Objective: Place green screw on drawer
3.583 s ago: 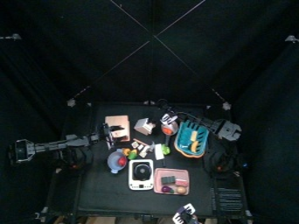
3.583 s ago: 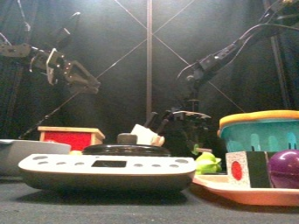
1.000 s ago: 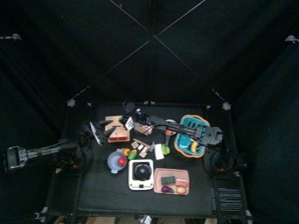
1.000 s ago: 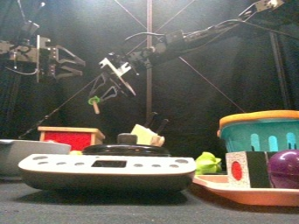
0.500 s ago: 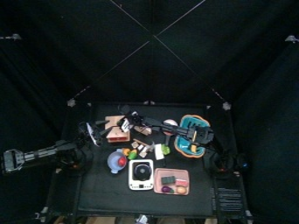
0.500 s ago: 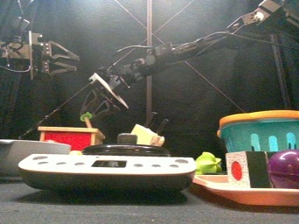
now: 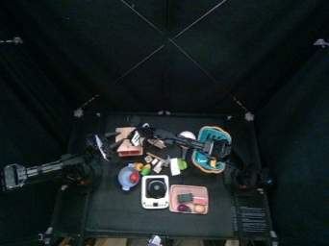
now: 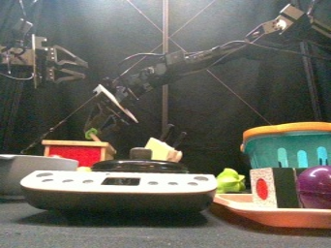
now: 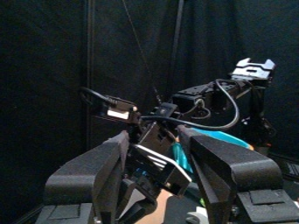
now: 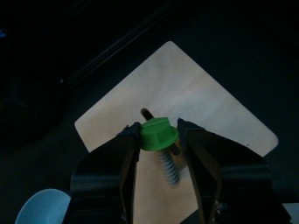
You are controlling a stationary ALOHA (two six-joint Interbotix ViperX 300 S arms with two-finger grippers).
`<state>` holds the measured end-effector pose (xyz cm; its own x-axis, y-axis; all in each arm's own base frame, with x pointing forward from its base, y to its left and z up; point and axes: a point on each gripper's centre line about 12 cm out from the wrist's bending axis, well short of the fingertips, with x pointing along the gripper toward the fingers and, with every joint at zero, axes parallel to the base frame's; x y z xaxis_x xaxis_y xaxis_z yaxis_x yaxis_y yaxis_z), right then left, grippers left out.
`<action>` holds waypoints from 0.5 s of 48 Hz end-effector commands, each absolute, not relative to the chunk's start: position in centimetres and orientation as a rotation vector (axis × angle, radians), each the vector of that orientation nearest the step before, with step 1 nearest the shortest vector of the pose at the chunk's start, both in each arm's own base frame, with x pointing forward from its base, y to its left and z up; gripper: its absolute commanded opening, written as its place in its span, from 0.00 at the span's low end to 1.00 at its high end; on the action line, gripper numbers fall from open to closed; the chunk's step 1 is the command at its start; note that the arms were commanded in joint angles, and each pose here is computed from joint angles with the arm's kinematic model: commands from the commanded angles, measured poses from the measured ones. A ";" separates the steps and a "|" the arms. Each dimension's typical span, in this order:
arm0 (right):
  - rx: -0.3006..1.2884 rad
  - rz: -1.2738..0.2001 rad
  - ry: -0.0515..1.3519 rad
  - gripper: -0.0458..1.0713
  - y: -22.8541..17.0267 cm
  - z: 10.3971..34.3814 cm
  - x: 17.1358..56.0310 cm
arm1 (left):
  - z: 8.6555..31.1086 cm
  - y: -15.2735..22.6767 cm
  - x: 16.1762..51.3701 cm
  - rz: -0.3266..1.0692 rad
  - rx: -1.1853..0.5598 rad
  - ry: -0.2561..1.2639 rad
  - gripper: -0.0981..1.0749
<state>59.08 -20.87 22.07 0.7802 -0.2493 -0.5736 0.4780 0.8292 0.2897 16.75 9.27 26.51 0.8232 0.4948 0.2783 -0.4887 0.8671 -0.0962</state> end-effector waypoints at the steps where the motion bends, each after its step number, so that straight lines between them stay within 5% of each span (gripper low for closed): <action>1: 0.433 -0.402 0.497 0.65 -21.0 24.6 59.1 | 27.0 9.4 16.8 0.525 -0.015 -0.321 0.82; 24: 0.430 -0.410 0.502 0.68 -21.4 24.4 59.0 | 27.0 9.3 16.8 0.524 -0.014 -0.318 0.82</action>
<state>59.07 -21.02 21.59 0.7718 -0.2518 -0.5839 0.4834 0.8289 0.2814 16.75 9.27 26.51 0.8232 0.4948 0.2783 -0.4887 0.8671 -0.0962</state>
